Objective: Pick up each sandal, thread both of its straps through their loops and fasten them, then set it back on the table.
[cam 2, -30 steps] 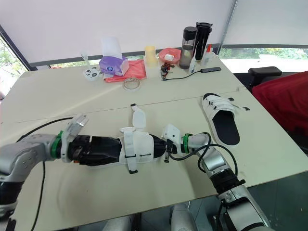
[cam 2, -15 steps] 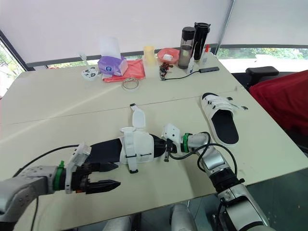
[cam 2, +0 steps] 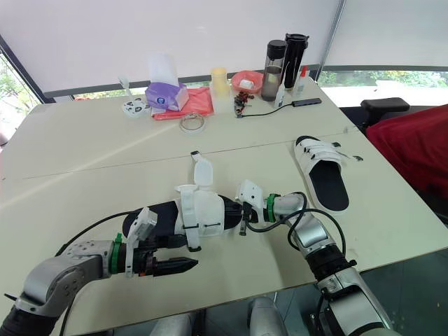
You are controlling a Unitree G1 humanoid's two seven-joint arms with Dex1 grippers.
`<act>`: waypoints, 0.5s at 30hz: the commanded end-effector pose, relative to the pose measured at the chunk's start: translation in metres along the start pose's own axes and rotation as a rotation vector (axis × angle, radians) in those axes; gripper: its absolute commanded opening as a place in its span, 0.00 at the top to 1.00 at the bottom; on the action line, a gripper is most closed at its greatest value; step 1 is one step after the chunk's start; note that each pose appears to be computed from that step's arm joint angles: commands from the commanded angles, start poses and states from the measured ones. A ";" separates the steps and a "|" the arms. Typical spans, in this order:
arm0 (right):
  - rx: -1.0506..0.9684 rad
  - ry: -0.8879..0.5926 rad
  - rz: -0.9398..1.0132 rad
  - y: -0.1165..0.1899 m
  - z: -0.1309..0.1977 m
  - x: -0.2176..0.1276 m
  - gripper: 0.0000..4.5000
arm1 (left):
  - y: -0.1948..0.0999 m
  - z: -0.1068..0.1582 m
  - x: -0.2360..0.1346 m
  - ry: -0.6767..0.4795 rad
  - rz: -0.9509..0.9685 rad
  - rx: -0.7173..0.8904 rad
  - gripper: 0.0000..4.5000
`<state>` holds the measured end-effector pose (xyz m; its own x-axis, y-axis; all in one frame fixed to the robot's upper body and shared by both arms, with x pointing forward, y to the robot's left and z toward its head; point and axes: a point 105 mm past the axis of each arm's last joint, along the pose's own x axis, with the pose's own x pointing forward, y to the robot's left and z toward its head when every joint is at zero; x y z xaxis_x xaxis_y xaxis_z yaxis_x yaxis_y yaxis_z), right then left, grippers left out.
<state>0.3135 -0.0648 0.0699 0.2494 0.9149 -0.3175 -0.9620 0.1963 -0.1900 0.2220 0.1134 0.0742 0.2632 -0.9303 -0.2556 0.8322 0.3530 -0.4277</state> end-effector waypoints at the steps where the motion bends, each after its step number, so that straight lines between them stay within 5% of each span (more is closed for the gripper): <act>1: 0.109 0.173 0.023 0.017 -0.048 0.000 0.99 | 0.002 0.005 0.000 -0.014 0.010 0.022 0.54; 5: 0.110 0.171 0.019 0.017 -0.048 0.000 0.99 | 0.001 0.001 0.000 0.001 0.004 0.015 0.98; 15: 0.113 0.174 0.022 0.018 -0.050 0.000 0.99 | -0.017 -0.027 -0.017 0.135 -0.085 -0.066 1.00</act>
<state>0.3122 -0.0631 0.0694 0.2452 0.9169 -0.3151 -0.9630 0.1928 -0.1884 0.2054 0.1259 0.0672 0.1938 -0.9271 -0.3208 0.8288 0.3297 -0.4521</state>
